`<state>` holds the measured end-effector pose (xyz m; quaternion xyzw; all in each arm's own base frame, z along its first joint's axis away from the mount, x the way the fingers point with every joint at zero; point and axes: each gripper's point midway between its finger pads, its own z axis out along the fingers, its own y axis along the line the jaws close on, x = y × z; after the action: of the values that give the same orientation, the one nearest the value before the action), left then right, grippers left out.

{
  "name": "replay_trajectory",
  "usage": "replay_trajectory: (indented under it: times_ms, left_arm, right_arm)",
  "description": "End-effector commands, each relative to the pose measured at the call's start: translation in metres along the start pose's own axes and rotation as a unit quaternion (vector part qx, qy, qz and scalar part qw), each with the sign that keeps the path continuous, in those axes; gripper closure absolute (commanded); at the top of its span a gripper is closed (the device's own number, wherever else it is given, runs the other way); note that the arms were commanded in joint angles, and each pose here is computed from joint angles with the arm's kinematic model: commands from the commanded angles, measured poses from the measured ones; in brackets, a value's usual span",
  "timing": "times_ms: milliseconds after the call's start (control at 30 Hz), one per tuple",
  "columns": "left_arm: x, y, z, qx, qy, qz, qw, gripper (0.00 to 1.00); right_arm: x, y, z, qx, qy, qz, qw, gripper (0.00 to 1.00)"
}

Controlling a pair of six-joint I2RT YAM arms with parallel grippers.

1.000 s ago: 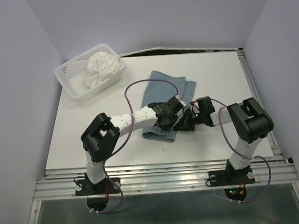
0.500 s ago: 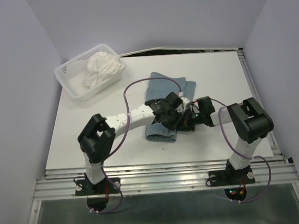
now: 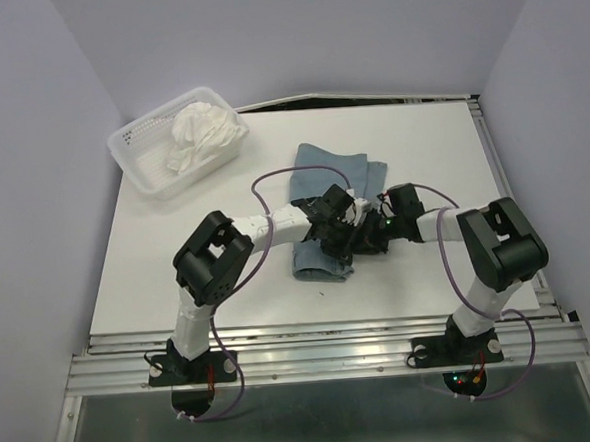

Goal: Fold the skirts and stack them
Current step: Fold the skirt

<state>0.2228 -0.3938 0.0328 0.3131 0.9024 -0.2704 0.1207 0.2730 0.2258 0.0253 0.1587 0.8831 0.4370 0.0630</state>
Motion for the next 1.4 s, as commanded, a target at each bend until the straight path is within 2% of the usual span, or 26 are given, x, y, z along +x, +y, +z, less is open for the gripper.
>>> replay_trajectory:
  times_ms: [0, 133, 267, 500, 733, 833, 933, 1067, 1100, 1133, 1267, 1367]
  left_arm:
    - [0.021, 0.007, 0.0, 0.018, 0.029, -0.03, 0.999, 1.0]
    - [0.001, 0.001, -0.022, 0.032, -0.009, -0.007, 0.999, 1.0]
    - [-0.024, -0.016, -0.049, 0.033, -0.052, 0.02, 0.998, 1.0]
    - [-0.009, -0.004, -0.063, -0.01, -0.036, 0.036, 0.999, 1.0]
    - [0.014, -0.003, -0.028, 0.009, 0.006, 0.041, 0.999, 1.0]
    - [0.026, -0.001, -0.006, 0.025, 0.034, 0.032, 0.999, 0.97]
    - [0.036, 0.004, 0.004, 0.038, 0.056, 0.009, 0.998, 0.96]
    - [0.036, 0.004, 0.003, 0.041, 0.053, 0.007, 0.998, 0.92]
    - [0.036, 0.004, 0.002, 0.039, 0.05, 0.009, 0.998, 0.9]
    - [0.035, 0.004, 0.001, 0.038, 0.048, 0.007, 0.998, 0.88]
    - [0.04, 0.008, 0.006, 0.033, 0.052, -0.002, 0.998, 0.75]
    - [0.042, 0.009, 0.009, 0.032, 0.057, -0.004, 0.998, 0.75]
  right_arm:
    - [-0.025, -0.005, -0.021, 0.091, -0.046, -0.048, 0.994, 0.82]
    - [-0.044, 0.002, -0.032, 0.109, -0.075, -0.09, 0.987, 0.82]
    - [-0.053, 0.0, -0.022, 0.113, -0.065, -0.092, 0.987, 0.83]
    - [-0.055, -0.021, -0.006, 0.134, -0.04, -0.087, 0.986, 0.86]
    - [-0.061, -0.004, -0.007, 0.109, -0.05, -0.087, 0.989, 0.83]
    - [-0.082, 0.005, -0.025, 0.119, -0.087, -0.099, 0.984, 0.77]
    - [-0.111, -0.005, -0.055, 0.17, -0.124, -0.095, 0.973, 0.74]
    - [-0.146, -0.007, -0.089, 0.164, -0.155, -0.076, 0.971, 0.72]
    - [-0.16, 0.0, -0.096, 0.158, -0.169, -0.084, 0.969, 0.66]
    - [-0.162, -0.005, -0.096, 0.162, -0.17, -0.081, 0.969, 0.65]
    - [-0.207, 0.023, -0.091, 0.12, -0.195, -0.107, 0.968, 0.65]
    - [-0.229, 0.042, -0.085, 0.083, -0.211, -0.11, 0.968, 0.65]
